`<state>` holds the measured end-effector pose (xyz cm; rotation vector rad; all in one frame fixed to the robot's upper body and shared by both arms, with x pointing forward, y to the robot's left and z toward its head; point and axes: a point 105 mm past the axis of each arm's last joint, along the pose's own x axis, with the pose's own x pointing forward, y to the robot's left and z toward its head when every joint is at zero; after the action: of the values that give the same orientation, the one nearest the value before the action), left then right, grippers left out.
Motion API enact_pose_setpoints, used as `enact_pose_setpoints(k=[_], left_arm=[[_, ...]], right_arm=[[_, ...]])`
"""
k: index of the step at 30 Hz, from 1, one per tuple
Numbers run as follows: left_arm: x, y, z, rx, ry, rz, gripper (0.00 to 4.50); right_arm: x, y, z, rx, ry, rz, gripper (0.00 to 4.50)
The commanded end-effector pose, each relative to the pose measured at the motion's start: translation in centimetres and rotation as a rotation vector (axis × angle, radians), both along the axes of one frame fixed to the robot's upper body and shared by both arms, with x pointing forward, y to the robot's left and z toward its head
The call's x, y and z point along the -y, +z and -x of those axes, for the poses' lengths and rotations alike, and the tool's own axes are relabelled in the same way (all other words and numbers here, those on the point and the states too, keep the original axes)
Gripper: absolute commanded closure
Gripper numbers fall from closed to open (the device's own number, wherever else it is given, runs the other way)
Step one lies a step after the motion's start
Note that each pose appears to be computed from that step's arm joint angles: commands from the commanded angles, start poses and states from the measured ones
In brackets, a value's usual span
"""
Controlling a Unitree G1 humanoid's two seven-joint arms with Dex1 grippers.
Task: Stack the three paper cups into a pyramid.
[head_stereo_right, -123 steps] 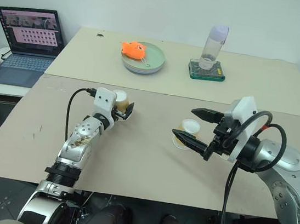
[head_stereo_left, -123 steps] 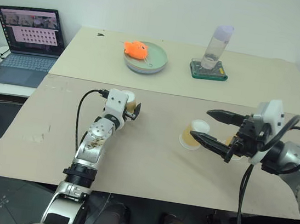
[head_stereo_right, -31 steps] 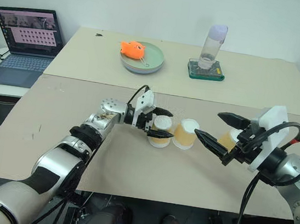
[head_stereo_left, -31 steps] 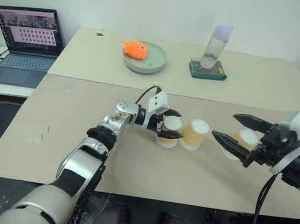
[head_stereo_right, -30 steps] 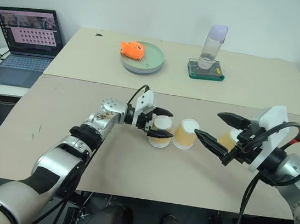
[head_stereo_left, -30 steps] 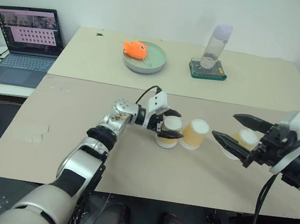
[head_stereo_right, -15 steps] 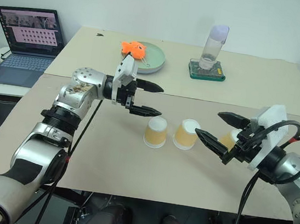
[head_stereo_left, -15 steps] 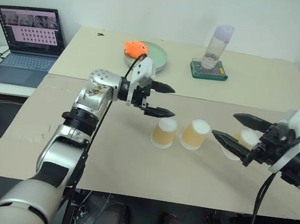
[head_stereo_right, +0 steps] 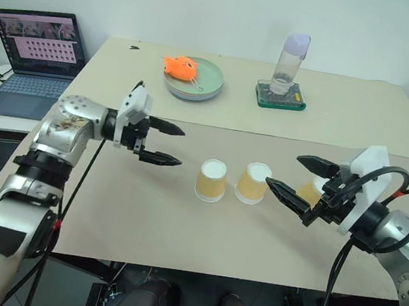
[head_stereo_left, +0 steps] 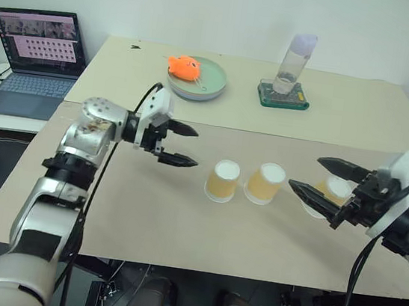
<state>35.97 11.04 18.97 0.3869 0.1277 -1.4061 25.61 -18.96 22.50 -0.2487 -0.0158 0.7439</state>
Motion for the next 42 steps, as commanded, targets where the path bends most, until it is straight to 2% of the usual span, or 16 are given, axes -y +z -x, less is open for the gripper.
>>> enact_pose_setpoints(k=[1,9,25,42], left_arm=[[0.8,-0.5,0.6,0.045,-0.02,-0.032,0.05],[3.3,-3.9,1.1,0.022,-0.047,-0.054,0.05],[4.1,-3.7,-0.7,0.073,-0.047,-0.093,0.05],[6.9,-3.6,-1.9,0.121,-0.051,-0.073,0.05]], right_arm=[[-0.2,1.5,0.4,0.077,0.011,0.003,0.0],[-0.4,1.9,0.4,0.085,0.025,0.002,0.0],[-0.4,2.3,0.8,0.1,0.02,-0.004,0.0],[-0.5,2.5,0.8,0.101,0.018,-0.004,0.0]])
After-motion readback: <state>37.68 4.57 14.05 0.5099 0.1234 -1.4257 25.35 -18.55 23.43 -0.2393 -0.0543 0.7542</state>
